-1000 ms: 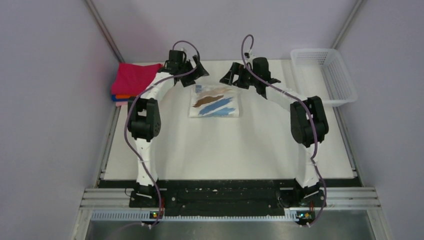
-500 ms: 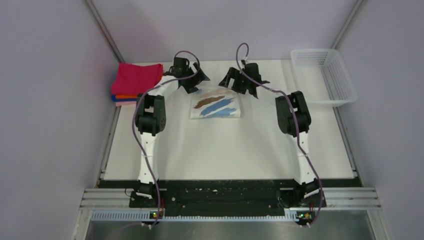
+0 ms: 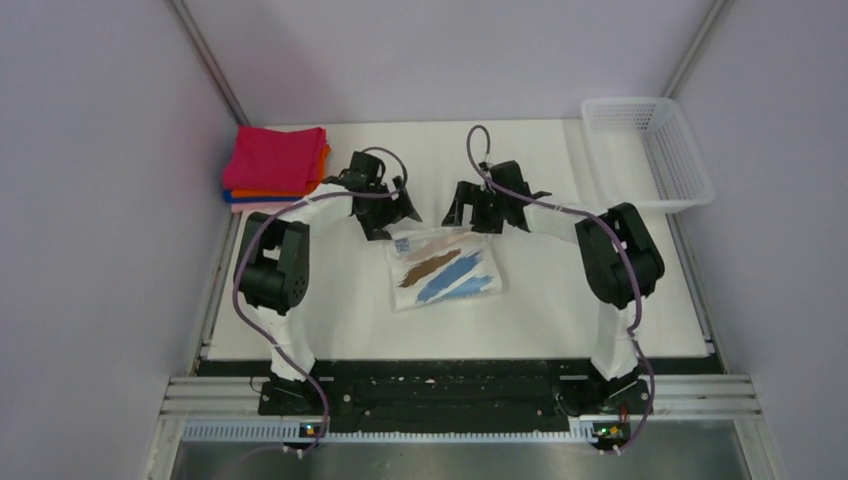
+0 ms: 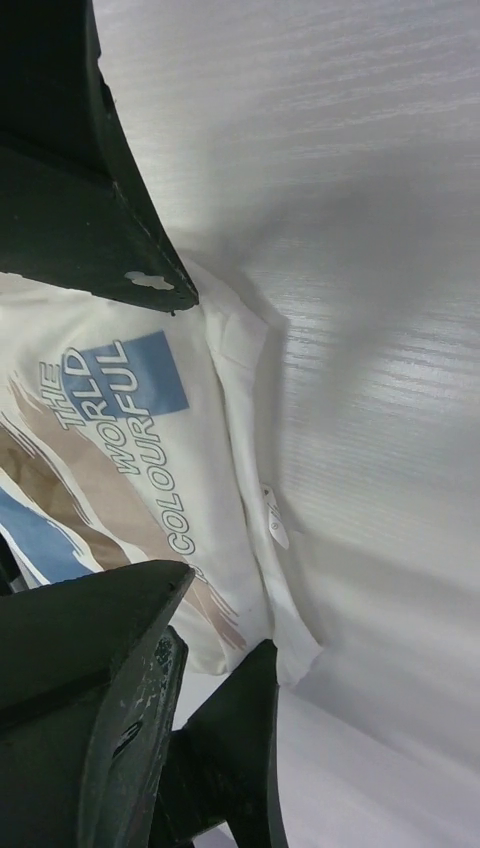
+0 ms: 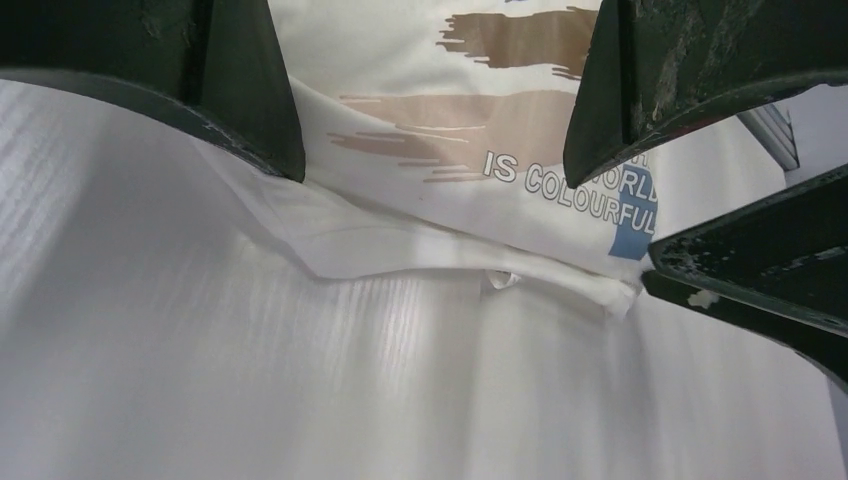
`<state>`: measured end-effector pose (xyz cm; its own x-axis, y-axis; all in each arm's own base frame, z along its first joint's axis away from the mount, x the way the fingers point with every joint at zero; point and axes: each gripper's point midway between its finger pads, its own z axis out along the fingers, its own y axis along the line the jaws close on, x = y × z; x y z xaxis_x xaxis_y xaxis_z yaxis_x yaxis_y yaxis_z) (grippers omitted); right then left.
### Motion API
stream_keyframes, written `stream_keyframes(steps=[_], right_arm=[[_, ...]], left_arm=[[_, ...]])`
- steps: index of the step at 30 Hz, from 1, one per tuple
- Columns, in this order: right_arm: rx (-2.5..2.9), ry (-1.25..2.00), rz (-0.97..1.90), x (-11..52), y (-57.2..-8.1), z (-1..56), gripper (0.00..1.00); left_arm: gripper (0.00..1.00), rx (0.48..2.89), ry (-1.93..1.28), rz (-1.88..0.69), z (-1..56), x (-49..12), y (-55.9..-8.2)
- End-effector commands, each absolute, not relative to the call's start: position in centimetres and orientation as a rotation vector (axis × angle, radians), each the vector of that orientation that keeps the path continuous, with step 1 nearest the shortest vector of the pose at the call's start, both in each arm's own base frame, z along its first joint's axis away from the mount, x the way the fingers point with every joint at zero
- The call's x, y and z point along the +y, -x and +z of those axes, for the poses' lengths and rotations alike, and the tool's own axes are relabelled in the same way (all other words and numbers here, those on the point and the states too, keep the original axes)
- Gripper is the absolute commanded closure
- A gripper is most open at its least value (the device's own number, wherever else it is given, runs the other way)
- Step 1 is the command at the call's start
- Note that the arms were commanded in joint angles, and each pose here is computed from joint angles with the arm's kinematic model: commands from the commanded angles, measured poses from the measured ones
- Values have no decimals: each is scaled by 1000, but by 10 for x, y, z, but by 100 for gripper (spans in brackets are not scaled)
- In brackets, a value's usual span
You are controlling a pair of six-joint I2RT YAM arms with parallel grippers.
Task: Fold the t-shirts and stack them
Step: Smooth out wrinkles on the folded tshirt
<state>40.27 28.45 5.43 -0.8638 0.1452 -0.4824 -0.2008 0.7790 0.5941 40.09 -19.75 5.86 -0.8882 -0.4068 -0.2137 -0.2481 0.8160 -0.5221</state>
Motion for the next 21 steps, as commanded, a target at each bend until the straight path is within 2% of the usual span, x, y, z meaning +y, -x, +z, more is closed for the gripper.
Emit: stream_keyframes(steps=[1,5,8,12,17,21], right_arm=[[2417,107,841,274,-395,92,1],[2346,146,825,275,-377,128,1],[2331,133,846,271,-356,138,1],[2335,160,900,267,-319,141,1],[2366,139,1167,273,-264,116,1],[2538,-3,1002,247,-247,52,1]], left_arm=[[2,2554,408,-642,110,-188,-414],[1,2478,347,-656,145,-197,-404],[1,2477,266,-706,152,-215,-376],[1,2459,118,-990,149,-258,-331],[1,2549,129,-1043,108,-268,-294],[1,2635,186,-969,67,-257,-284]])
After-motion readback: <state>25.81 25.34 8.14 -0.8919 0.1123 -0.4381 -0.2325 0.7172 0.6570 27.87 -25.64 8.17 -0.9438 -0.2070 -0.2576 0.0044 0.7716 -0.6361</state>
